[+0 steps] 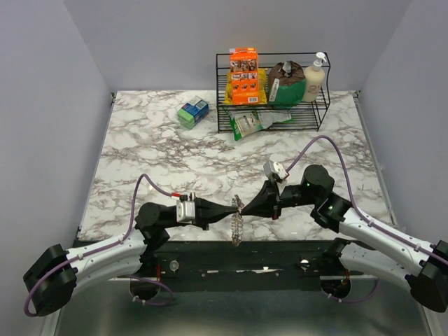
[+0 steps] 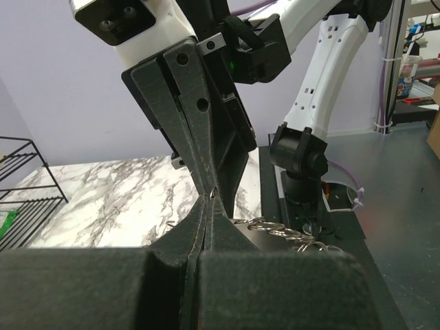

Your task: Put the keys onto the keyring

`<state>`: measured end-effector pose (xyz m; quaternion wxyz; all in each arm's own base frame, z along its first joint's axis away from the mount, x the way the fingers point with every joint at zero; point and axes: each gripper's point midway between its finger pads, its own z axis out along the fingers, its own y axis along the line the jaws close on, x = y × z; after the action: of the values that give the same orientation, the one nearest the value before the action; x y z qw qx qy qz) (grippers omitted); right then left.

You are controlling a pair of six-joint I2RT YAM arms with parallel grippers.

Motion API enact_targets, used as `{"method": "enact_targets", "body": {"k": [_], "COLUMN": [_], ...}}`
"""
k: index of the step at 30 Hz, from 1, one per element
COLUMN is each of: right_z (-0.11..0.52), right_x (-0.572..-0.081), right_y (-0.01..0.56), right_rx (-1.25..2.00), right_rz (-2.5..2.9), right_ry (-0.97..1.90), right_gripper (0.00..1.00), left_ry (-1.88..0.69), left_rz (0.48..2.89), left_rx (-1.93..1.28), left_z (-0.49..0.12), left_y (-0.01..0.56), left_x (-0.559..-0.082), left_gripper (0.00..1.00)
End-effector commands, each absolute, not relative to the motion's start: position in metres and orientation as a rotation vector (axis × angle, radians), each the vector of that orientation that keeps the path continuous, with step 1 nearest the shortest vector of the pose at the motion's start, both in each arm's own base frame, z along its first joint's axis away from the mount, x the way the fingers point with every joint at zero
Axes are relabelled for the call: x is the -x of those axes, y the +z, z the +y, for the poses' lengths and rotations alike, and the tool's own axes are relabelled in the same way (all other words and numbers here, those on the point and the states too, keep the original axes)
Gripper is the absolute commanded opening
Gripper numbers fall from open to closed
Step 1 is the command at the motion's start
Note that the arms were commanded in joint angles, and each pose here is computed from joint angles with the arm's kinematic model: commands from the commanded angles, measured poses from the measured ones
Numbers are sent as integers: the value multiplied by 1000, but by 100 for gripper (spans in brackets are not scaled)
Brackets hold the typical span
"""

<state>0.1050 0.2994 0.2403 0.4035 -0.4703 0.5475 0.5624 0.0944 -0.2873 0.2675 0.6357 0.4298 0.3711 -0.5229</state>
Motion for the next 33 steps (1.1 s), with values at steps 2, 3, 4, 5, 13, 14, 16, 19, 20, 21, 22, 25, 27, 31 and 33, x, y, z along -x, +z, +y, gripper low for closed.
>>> {"method": "enact_targets", "body": {"k": [2, 3, 4, 5, 13, 14, 16, 19, 20, 21, 22, 25, 27, 31, 33], "right_z": [299, 299, 299, 300, 302, 302, 303, 303, 304, 304, 304, 304, 305, 306, 306], "right_x": [-106, -106, -106, -106, -110, -109, -110, -110, -111, -112, -113, -114, -114, -114, -114], "right_y": [222, 221, 221, 222, 225, 225, 226, 225, 224, 224, 224, 222, 222, 220, 220], "right_rx": [1215, 1216, 1218, 1221, 1212, 1212, 1212, 1210, 1205, 1204, 1201, 1196, 1198, 1203, 1203], "right_rz": [1424, 1429, 1429, 1427, 1437, 1438, 1434, 1436, 1443, 1444, 1448, 1460, 1462, 1466, 1466], "right_ry": [1419, 1420, 1417, 1417, 1413, 1417, 1424, 1420, 1417, 1416, 1415, 1410, 1413, 1419, 1421], "right_gripper": [1, 1, 1, 1, 2, 2, 2, 4, 6, 7, 8, 12, 16, 20, 21], "left_ry": [-1208, -1210, -1210, -1212, -1221, -1224, -1228, -1230, -1230, -1229, -1229, -1233, -1235, -1236, -1235], "left_rz": [675, 676, 674, 675, 697, 703, 705, 702, 702, 703, 703, 707, 703, 697, 692], "left_rx": [-953, -953, -954, -953, -969, -972, -976, -974, -974, -975, -975, -977, -978, -977, -976], "left_z": [-283, -283, -283, -283, -287, -288, -288, -287, -287, -287, -287, -287, -287, -287, -286], "left_y": [314, 314, 314, 314, 309, 307, 306, 306, 306, 306, 306, 305, 306, 307, 308], "left_x": [-83, -83, -82, -82, -83, -84, -83, -83, -83, -83, -82, -82, -81, -81, -81], "left_gripper": [0, 0, 0, 0, 0, 0, 0, 0, 0, 0, 0, 0, 0, 0, 0]}}
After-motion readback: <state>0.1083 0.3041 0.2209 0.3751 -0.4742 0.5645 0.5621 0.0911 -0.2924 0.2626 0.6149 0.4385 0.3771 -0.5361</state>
